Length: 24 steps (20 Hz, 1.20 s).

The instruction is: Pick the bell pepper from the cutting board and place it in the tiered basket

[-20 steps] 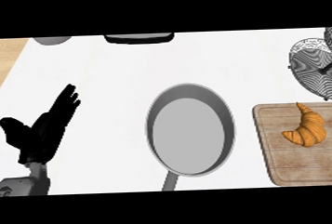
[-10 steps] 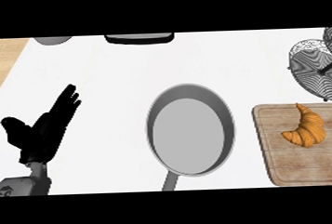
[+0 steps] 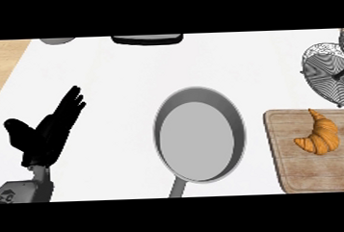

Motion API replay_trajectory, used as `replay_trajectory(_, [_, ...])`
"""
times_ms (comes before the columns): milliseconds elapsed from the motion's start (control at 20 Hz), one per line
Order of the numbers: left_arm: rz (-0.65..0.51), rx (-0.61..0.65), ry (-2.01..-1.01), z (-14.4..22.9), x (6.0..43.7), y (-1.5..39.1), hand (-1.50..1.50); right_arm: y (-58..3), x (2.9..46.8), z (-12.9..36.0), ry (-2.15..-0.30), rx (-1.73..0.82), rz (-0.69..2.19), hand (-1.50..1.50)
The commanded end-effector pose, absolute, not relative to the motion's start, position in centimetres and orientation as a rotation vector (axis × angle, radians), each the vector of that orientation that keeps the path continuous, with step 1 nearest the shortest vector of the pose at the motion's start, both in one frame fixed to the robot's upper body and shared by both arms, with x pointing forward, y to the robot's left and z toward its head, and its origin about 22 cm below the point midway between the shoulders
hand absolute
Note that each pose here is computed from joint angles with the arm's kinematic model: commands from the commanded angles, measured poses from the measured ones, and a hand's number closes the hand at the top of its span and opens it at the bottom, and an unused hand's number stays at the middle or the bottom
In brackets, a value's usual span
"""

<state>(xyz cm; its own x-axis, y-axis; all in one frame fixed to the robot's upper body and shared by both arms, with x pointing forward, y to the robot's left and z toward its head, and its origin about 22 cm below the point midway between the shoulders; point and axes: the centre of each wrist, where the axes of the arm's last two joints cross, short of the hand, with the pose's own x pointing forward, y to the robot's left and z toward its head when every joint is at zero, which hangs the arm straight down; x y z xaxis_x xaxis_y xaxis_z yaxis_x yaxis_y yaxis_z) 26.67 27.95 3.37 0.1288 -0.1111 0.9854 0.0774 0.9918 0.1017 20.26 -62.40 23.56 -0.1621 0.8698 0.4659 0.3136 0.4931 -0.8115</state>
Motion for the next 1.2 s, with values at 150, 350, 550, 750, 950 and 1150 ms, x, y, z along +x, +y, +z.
replay_trajectory(150, [-0.138,0.027,-1.430,2.9,27.1,28.3,0.00,-59.6,25.5,24.4,-1.809,-0.786,0.748,1.50])
replay_trajectory(350, [-0.134,0.028,-1.439,3.3,26.4,27.3,0.00,-56.8,29.3,25.0,-1.789,-0.764,0.770,1.50])
replay_trajectory(550, [-0.122,0.031,-1.437,2.8,25.4,27.7,0.00,-55.6,30.8,25.7,-1.768,-0.729,0.791,1.50])
replay_trajectory(750, [-0.104,0.056,-1.434,2.6,26.5,28.3,0.00,-53.7,33.1,25.0,-1.718,-0.737,0.774,1.50])
replay_trajectory(950, [-0.089,0.078,-1.445,3.7,26.9,28.1,0.00,-53.1,33.9,24.0,-1.672,-0.717,0.800,1.50])
replay_trajectory(1150, [-0.109,0.049,-1.435,2.6,26.7,29.3,0.00,-52.8,34.4,21.6,-1.665,-0.707,0.795,1.50])
